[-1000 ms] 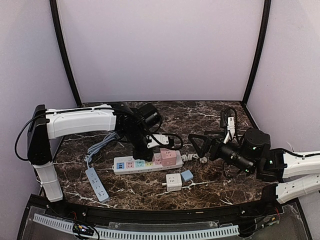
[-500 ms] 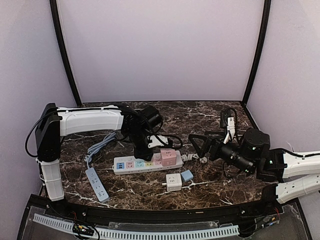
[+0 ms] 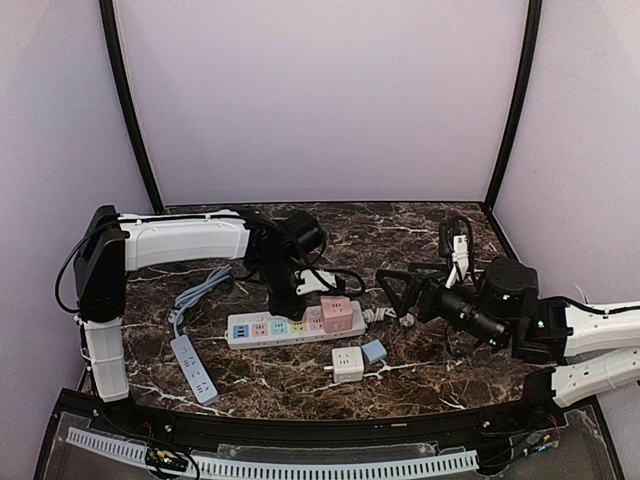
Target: Insert the plug
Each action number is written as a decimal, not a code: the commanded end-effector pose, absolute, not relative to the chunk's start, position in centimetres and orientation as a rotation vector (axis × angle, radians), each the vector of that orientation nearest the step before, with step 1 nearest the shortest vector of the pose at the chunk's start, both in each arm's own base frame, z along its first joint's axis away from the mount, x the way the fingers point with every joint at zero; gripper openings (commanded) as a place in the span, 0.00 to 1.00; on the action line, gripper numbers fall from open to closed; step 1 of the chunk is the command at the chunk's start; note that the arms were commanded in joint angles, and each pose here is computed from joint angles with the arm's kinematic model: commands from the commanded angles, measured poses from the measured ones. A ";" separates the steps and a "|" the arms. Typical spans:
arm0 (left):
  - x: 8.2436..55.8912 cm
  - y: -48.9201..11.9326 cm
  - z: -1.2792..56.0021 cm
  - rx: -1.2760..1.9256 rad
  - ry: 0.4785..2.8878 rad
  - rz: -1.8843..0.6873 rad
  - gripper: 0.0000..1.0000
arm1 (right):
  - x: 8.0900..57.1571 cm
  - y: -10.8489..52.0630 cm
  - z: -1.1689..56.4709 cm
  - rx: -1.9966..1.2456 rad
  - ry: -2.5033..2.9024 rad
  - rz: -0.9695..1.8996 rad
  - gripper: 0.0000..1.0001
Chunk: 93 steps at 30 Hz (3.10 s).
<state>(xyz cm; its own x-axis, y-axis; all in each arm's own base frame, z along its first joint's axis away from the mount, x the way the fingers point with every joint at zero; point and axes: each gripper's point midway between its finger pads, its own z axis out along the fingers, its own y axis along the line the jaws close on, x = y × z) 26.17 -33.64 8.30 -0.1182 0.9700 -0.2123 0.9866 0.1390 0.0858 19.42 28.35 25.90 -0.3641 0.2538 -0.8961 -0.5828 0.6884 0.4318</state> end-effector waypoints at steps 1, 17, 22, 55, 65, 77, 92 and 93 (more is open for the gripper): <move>26.2 -33.5 7.6 1.962 2.200 -0.106 0.01 | 19.7 28.4 26.5 -0.258 1.716 0.894 0.99; 25.6 -33.6 7.3 1.972 2.217 -0.147 0.01 | 19.7 28.7 26.3 -0.269 1.719 0.895 0.99; 25.1 -33.3 7.1 1.980 2.240 -0.157 0.01 | 19.7 28.7 26.3 -0.269 1.718 0.894 0.99; 24.3 -34.0 12.0 1.915 2.118 -0.205 0.01 | 19.6 28.9 26.3 -0.282 1.716 0.901 0.99; 24.3 -33.4 10.8 1.932 2.140 -0.159 0.01 | 19.5 28.9 26.4 -0.285 1.712 0.909 0.99; 24.5 -33.5 9.3 1.953 2.159 -0.142 0.01 | 19.5 29.0 26.4 -0.290 1.713 0.907 0.99; 24.7 -33.4 8.1 1.972 2.177 -0.125 0.01 | 19.5 29.0 26.3 -0.291 1.715 0.906 0.99; 24.7 -33.4 8.1 1.970 2.179 -0.124 0.01 | 19.5 29.0 26.3 -0.291 1.713 0.908 0.99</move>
<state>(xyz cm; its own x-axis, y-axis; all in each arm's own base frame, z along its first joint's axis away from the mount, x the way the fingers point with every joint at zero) 24.90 -33.66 8.48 -0.1025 0.9704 -0.2189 0.9901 0.1207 0.0718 19.29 28.98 25.23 -0.3689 0.2198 -0.9031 -0.6004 0.6854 0.4121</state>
